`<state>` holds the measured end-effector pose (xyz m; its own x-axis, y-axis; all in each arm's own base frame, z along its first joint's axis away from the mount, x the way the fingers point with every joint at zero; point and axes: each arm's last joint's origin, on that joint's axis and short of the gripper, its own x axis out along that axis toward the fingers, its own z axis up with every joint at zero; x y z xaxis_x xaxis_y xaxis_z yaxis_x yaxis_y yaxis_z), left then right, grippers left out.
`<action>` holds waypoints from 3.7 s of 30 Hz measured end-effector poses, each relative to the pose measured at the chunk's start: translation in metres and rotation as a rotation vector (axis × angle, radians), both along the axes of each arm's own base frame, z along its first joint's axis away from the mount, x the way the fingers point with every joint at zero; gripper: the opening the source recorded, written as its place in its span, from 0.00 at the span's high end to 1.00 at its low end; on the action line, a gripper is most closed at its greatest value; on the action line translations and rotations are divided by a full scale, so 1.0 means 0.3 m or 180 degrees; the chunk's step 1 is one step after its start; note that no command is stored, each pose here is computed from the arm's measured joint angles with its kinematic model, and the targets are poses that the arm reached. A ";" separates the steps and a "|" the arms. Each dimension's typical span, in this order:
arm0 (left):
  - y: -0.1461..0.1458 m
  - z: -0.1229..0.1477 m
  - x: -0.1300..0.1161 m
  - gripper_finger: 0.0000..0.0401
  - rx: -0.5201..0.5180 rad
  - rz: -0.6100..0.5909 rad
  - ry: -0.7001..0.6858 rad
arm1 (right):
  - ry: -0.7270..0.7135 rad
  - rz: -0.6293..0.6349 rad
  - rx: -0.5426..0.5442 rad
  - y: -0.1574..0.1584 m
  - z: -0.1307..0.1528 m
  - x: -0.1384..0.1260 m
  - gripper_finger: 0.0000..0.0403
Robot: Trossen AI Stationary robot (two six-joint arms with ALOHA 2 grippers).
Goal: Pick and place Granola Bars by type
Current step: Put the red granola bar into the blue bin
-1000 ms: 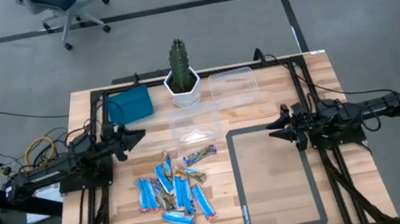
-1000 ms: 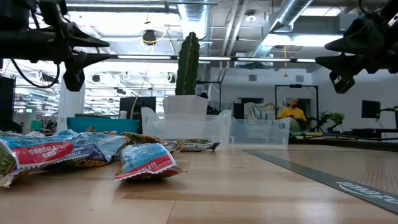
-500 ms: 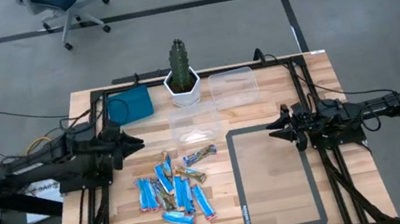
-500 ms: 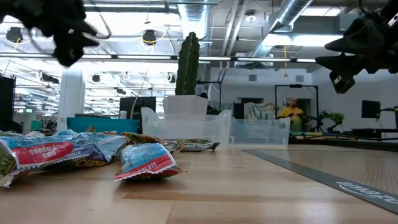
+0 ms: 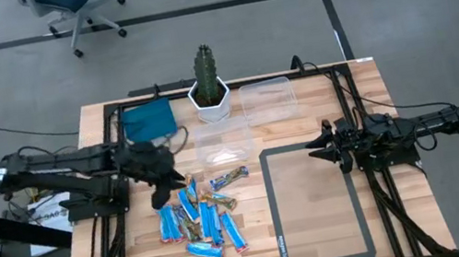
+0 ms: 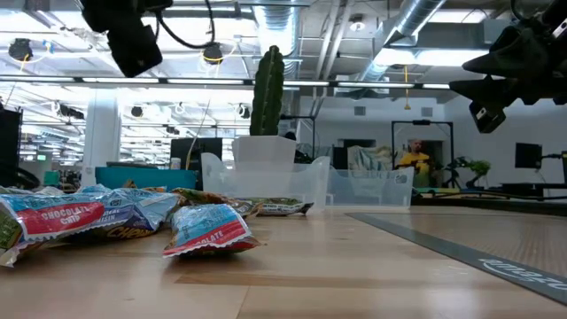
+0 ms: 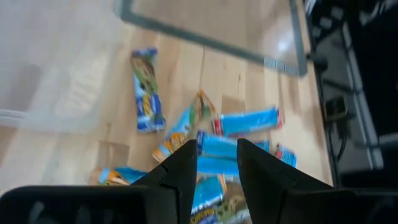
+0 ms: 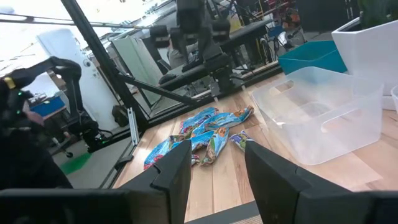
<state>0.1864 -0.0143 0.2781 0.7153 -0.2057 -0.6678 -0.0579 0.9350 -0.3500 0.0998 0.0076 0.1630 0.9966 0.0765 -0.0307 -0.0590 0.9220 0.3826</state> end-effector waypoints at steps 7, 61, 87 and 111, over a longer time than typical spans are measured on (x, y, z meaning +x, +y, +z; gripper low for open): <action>-0.074 -0.088 0.073 0.73 0.0090 -0.0353 0.0475 | -0.0001 0.0000 0.0000 0.000 0.000 0.000 0.64; -0.300 -0.401 -0.001 0.57 -0.0983 0.3111 0.2895 | -0.0004 -0.0001 0.0000 0.000 0.001 0.000 0.64; -0.288 -0.441 -0.008 0.74 -0.1104 0.3108 0.2853 | -0.0003 -0.0001 0.0000 0.000 0.001 0.000 0.64; -0.258 -0.311 -0.030 0.88 -0.1479 0.3159 0.2017 | -0.0003 -0.0002 0.0001 0.000 0.001 0.000 0.64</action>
<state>0.1774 -0.0917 0.1847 0.2781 -0.0720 -0.9578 -0.9389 0.1901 -0.2869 0.0998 0.0076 0.1632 0.9967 0.0760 -0.0296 -0.0590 0.9220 0.3827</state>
